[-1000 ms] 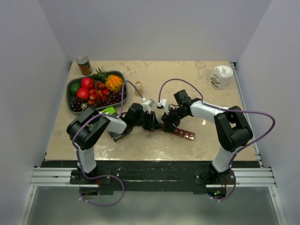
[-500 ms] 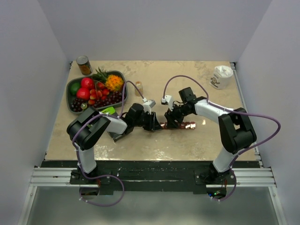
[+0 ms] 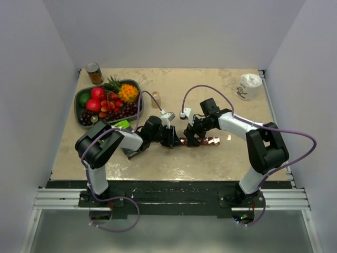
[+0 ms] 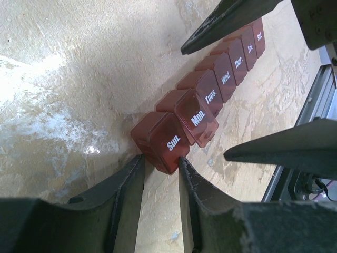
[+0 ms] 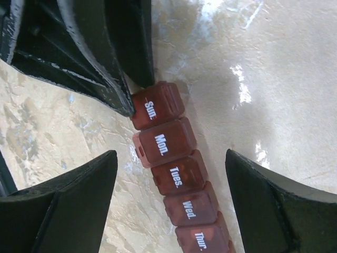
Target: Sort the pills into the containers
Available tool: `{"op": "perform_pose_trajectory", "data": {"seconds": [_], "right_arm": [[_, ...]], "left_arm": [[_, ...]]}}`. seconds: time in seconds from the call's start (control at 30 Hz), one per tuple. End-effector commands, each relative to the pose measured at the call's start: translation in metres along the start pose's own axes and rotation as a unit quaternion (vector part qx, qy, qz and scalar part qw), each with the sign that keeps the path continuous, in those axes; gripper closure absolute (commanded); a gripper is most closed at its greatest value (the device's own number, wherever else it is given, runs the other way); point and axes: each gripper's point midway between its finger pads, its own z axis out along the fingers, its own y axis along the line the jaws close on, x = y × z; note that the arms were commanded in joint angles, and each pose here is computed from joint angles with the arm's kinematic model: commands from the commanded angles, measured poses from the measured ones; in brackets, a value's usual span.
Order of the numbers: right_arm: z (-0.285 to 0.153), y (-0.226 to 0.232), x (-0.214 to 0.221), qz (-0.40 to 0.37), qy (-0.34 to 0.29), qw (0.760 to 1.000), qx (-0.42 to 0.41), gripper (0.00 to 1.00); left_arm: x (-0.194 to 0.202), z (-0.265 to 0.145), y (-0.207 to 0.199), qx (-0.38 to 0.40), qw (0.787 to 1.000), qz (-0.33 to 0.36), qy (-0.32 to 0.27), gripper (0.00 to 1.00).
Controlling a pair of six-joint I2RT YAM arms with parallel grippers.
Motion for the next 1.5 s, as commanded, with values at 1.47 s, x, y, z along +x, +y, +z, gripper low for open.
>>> {"op": "perform_pose_trajectory", "data": {"seconds": [1.47], "right_arm": [[-0.011,-0.034,-0.039,-0.033,-0.025,0.989,0.141,0.34]], "left_arm": [[0.065,-0.002,0.042,-0.07,0.992,-0.026,0.105,0.63]]}}
